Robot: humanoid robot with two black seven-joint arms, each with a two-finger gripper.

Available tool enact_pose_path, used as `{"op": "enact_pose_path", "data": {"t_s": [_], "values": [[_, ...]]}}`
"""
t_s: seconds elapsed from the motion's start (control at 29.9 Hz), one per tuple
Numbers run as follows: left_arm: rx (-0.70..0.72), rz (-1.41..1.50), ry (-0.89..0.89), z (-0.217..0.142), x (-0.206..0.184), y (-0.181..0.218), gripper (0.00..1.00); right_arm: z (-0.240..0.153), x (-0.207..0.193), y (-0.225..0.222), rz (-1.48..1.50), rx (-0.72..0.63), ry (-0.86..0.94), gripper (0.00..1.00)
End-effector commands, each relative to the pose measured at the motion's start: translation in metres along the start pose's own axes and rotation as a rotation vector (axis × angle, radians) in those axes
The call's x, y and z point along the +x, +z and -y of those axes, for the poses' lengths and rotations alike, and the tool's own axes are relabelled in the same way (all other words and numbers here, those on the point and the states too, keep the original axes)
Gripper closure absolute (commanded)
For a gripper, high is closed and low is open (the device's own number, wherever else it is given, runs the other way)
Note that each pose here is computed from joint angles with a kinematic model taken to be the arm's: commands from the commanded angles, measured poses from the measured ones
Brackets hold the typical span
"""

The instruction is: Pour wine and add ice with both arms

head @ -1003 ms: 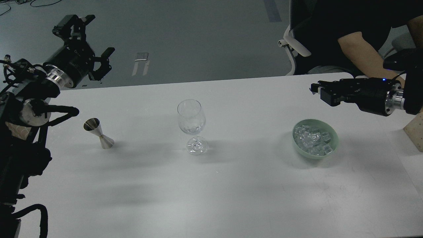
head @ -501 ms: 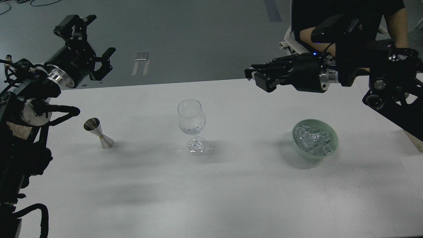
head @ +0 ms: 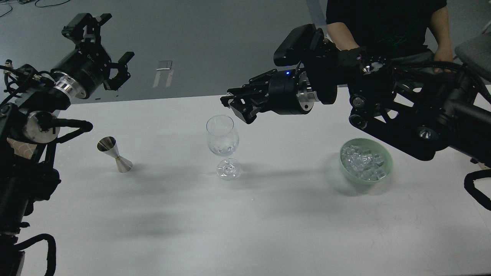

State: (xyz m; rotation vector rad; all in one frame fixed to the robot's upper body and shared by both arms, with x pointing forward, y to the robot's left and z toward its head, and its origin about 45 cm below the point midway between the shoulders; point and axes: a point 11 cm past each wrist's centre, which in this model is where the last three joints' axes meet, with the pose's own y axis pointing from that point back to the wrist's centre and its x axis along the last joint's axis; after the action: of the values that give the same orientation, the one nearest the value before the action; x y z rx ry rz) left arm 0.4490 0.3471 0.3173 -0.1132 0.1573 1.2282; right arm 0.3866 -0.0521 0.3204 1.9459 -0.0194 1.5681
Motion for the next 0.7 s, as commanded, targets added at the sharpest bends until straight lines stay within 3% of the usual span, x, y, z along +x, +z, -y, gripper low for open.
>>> {"op": "enact_pose_path", "data": {"t_s": [0.0,0.47,0.67], "values": [[0.000,0.000,0.001,0.000,0.000,0.000,0.02,0.009,-0.002,-0.004,0.009,0.013,-0.010,0.80],[0.001,-0.003,0.001,0.000,0.000,0.000,0.02,0.020,-0.018,-0.008,0.006,0.020,-0.064,0.78],[0.002,-0.004,0.002,0.000,0.001,-0.001,0.02,0.025,-0.018,-0.010,0.012,0.025,-0.063,0.71]]}}
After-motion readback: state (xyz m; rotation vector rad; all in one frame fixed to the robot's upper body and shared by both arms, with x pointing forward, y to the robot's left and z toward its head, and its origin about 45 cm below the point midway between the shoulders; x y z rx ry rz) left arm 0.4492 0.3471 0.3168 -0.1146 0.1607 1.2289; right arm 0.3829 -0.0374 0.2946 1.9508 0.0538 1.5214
